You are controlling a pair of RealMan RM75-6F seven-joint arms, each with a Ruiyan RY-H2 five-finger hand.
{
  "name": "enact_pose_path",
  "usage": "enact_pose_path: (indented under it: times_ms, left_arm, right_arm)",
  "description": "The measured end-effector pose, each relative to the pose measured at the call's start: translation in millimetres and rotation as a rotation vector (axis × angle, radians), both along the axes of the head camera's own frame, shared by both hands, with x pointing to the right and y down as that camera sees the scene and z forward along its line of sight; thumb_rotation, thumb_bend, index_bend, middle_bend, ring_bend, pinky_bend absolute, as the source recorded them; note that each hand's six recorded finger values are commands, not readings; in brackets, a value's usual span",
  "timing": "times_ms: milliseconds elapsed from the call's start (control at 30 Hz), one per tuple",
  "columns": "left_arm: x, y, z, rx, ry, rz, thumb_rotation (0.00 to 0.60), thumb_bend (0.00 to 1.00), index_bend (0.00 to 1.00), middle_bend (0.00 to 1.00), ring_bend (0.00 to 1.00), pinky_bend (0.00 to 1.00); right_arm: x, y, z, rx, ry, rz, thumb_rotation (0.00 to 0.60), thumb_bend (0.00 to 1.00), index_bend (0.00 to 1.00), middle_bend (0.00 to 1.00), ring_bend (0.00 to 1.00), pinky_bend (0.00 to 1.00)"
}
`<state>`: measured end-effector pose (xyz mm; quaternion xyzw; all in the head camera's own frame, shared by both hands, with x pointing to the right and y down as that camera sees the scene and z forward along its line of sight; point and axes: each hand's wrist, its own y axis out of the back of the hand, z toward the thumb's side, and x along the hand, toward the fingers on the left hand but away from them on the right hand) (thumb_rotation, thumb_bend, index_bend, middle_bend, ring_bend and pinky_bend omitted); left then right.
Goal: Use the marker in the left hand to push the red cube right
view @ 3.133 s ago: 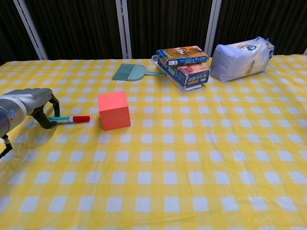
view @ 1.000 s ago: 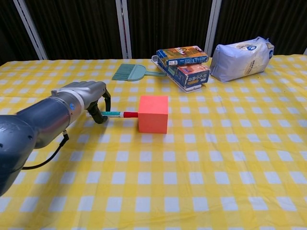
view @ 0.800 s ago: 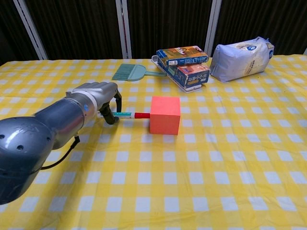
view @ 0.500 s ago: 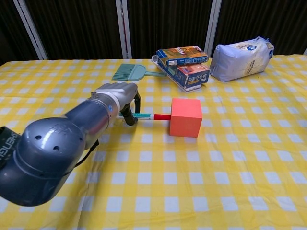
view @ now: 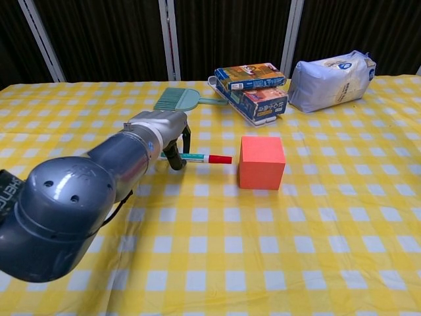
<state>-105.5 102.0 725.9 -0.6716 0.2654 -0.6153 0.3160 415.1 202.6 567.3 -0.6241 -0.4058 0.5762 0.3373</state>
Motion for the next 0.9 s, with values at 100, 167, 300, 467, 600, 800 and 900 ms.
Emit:
enact_pose_path:
  times_ms: [100, 167, 300, 467, 600, 800, 900]
  left_arm:
    - [2, 0, 0, -0.008, 0.007, -0.003, 0.600, 0.53, 0.55, 0.13, 0.02, 0.14]
    - [5, 0, 1, -0.009, 0.009, -0.001, 0.600, 0.53, 0.55, 0.13, 0.02, 0.14]
    - [14, 1, 2, -0.012, 0.016, 0.009, 0.600, 0.53, 0.55, 0.13, 0.02, 0.14]
    - [36, 4, 3, -0.017, 0.039, 0.033, 0.600, 0.53, 0.55, 0.13, 0.02, 0.14]
    - [54, 5, 2, -0.010, 0.047, 0.057, 0.600, 0.53, 0.55, 0.13, 0.02, 0.14]
    - [81, 8, 1, -0.021, 0.053, 0.068, 0.600, 0.53, 0.55, 0.13, 0.02, 0.14]
    - [91, 12, 1, -0.027, 0.059, 0.076, 0.600, 0.53, 0.55, 0.13, 0.02, 0.14]
  right_arm:
    - [0, 0, 0, -0.001, -0.002, 0.002, 0.600, 0.30, 0.00, 0.00, 0.00, 0.00]
    - [0, 0, 1, -0.005, -0.003, 0.004, 0.600, 0.30, 0.00, 0.00, 0.00, 0.00]
    - [1, 0, 1, -0.007, -0.004, 0.006, 0.600, 0.30, 0.00, 0.00, 0.00, 0.00]
    - [2, 0, 1, -0.010, -0.002, 0.005, 0.600, 0.30, 0.00, 0.00, 0.00, 0.00]
    - [2, 0, 1, -0.011, -0.004, 0.008, 0.600, 0.30, 0.00, 0.00, 0.00, 0.00]
    - [3, -1, 0, -0.010, -0.003, 0.010, 0.600, 0.30, 0.00, 0.00, 0.00, 0.00]
    - [3, -1, 0, -0.010, -0.002, 0.010, 0.600, 0.30, 0.00, 0.00, 0.00, 0.00]
